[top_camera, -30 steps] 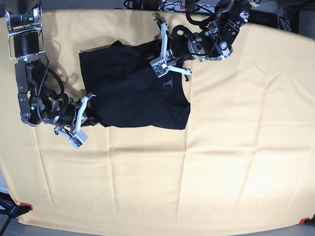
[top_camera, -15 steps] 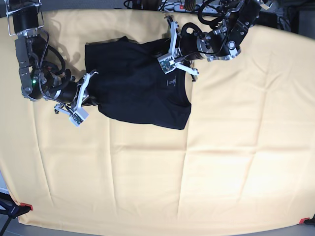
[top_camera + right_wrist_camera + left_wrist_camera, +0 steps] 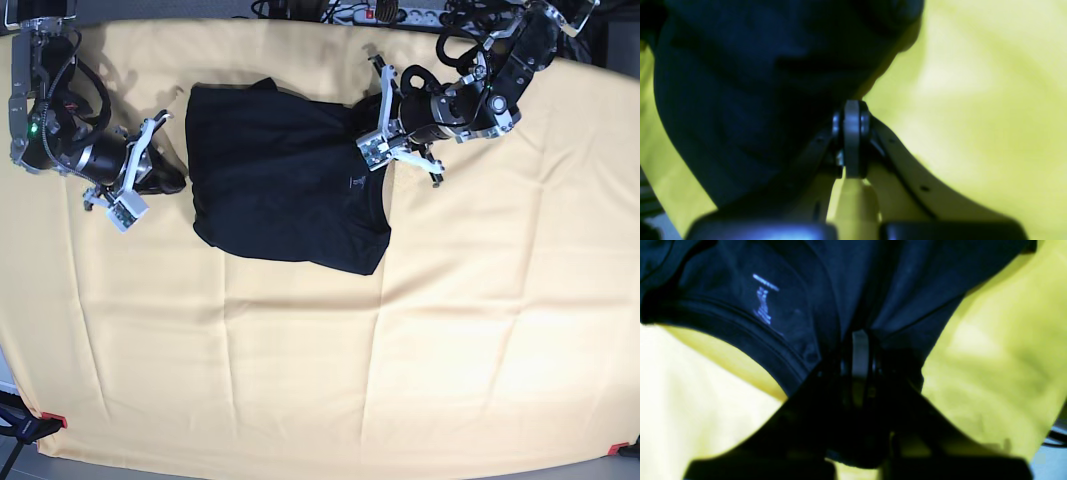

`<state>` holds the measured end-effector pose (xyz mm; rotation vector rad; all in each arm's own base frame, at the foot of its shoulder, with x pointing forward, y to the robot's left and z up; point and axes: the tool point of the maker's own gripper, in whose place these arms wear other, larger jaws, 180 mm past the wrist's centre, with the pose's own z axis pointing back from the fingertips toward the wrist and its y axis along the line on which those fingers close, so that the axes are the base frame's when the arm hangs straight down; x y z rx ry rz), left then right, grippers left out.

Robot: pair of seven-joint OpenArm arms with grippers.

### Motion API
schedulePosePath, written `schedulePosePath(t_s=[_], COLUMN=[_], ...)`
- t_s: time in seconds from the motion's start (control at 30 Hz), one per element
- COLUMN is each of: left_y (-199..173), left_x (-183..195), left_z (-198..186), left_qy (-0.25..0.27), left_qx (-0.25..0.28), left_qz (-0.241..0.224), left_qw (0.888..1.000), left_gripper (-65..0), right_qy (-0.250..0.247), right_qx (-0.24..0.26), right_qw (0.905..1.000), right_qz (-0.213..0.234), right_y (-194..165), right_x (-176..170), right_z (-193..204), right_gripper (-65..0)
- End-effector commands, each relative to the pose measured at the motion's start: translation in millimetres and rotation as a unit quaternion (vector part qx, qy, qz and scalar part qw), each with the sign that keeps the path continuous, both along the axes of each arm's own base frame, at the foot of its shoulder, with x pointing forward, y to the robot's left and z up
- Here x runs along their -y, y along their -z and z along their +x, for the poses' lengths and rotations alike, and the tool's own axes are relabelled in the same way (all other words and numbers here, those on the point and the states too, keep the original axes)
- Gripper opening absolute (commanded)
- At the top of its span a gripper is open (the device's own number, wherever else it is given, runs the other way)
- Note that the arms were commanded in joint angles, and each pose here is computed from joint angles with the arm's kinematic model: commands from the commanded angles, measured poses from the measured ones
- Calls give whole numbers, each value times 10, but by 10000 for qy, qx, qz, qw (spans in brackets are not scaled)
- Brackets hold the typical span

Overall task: Fold the T-shirt properly
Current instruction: 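Hold the shirt with both grippers and rotate it, dragging the hem toward the left gripper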

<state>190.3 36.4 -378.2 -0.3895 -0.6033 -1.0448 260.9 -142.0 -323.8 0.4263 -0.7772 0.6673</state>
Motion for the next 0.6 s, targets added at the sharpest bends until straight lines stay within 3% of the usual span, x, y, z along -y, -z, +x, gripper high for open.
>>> schedulePosePath(t_s=[0.0, 0.1, 0.23, 0.43, 0.57], left_y=[209, 194, 191, 146, 147], left_x=[-314, -149, -130, -36, -39], left_z=[-119, -382, -434, -516, -513], left_qy=[39, 295, 305, 299, 297], left_qx=[-282, -639, -693, -934, -928], left_qz=[827, 437, 392, 64, 74], left_qw=[9962, 9966, 9964, 9952, 9952], left_gripper=[-650, -650, -650, -650, -650], right_qy=[-75, -122, -331, -538, -488], right_qx=[485, 862, 1206, 834, 645], right_qw=[9987, 9961, 9921, 9950, 9967], right_qz=[140, 141, 121, 71, -74], right_y=[-277, -486, -634, -236, -53], right_x=[-37, -85, -274, -530, -500], right_z=[163, 384, 668, 929, 1067], right_gripper=[-650, -650, -650, -650, -650])
